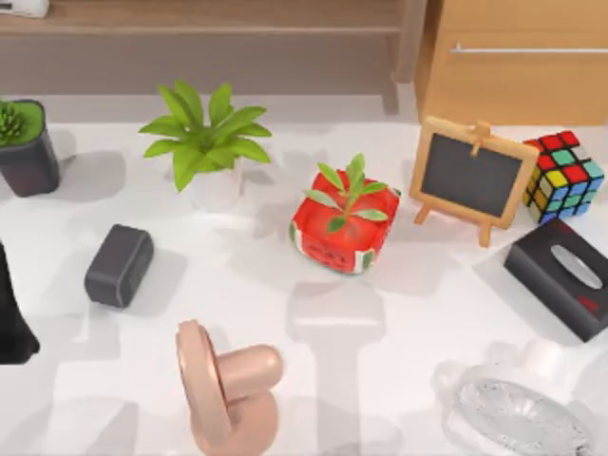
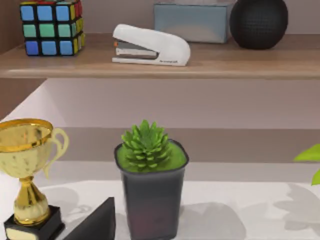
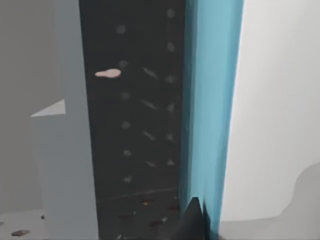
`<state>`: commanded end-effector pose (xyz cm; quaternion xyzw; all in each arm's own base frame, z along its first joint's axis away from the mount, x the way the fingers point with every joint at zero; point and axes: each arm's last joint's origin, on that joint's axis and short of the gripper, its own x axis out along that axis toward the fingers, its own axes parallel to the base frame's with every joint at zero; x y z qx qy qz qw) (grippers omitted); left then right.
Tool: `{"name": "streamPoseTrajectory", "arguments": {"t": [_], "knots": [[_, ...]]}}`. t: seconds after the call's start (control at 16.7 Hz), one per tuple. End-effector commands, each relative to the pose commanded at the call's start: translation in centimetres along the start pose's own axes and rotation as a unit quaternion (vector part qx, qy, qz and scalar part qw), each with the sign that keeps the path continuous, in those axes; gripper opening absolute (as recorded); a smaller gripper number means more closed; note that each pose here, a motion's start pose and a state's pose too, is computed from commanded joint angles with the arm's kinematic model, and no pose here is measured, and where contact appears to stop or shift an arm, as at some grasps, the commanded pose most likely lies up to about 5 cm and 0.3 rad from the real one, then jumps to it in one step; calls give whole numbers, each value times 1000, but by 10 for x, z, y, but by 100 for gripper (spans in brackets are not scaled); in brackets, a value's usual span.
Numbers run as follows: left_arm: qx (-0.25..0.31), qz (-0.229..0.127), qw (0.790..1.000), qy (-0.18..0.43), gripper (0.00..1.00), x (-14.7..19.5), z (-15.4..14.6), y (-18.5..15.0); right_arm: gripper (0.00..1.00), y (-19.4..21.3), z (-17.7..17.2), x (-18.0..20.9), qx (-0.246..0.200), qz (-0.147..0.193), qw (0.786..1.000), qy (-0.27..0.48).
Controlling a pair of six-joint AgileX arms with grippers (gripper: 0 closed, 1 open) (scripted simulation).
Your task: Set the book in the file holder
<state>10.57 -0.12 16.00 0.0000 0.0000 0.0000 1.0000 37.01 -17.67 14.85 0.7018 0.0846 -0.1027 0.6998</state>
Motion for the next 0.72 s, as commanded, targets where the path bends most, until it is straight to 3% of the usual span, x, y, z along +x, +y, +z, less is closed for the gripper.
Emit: {"name": "streamPoseTrajectory", "arguments": {"t": [0.36, 0.72], "knots": [[0, 0, 1000, 0, 100, 0, 0, 0, 98, 0, 0, 0, 0, 0, 1000, 0], [0, 0, 1000, 0, 100, 0, 0, 0, 100, 0, 0, 0, 0, 0, 1000, 0]]}}
